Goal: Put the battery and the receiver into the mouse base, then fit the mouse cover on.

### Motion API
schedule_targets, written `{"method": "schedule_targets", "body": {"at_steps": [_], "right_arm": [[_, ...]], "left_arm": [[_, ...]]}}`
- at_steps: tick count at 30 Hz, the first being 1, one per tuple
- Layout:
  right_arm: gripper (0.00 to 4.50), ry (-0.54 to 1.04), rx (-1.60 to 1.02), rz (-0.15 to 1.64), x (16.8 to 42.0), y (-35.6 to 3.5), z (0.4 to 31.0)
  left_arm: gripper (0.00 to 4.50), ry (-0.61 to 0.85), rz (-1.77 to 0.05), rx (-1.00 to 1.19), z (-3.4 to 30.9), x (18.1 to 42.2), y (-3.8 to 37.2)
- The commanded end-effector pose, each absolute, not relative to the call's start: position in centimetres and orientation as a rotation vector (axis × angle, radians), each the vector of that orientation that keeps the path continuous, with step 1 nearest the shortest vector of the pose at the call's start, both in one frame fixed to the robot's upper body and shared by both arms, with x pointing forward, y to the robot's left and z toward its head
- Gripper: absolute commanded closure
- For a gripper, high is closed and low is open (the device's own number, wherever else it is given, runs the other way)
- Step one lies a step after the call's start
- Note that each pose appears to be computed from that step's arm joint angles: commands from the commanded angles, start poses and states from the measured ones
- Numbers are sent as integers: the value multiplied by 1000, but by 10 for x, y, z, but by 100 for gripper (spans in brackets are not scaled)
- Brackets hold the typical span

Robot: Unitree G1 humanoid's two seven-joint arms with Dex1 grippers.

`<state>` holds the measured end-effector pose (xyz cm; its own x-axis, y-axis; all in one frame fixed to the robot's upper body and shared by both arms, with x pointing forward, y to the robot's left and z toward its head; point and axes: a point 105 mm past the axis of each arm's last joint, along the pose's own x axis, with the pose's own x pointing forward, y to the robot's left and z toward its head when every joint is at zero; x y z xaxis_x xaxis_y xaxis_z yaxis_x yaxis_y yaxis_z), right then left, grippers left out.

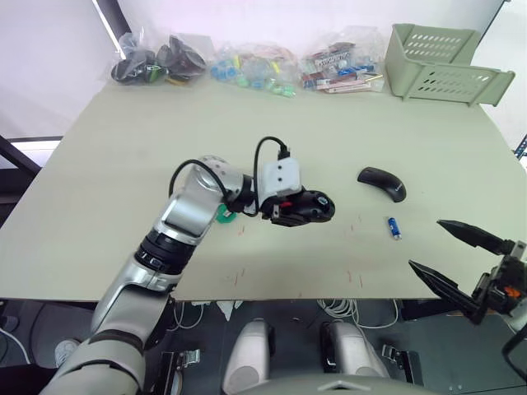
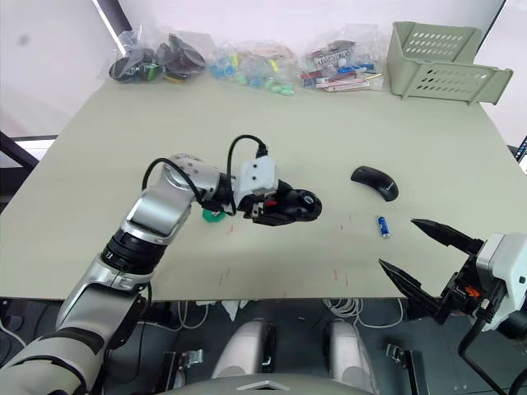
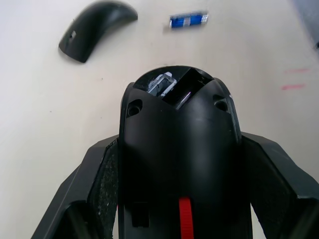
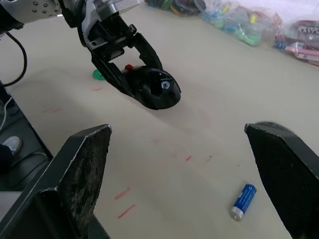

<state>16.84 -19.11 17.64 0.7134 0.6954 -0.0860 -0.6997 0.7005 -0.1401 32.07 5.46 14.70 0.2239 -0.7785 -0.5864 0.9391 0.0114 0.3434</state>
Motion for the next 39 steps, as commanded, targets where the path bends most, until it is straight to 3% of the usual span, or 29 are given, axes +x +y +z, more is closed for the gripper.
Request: {"method": "schedule_targets", "body": {"at_steps": [1, 16, 31, 36, 39], "right_arm": [[0, 7, -208, 769, 164, -189, 185], [0, 92, -200, 765, 158, -192, 175], [0, 117, -206, 677, 170, -197, 170], [0, 160, -224, 598, 180, -204, 162], [0, 265, -241, 435, 198, -220, 140]], "left_arm": [[157, 184, -1344, 843, 150, 317, 41], [157, 302, -1296, 780, 110, 316, 30], [157, 410, -1281, 739, 83, 314, 31], [157, 410, -1280, 740, 83, 313, 32], [157, 410, -1278, 740, 82, 312, 33]]}}
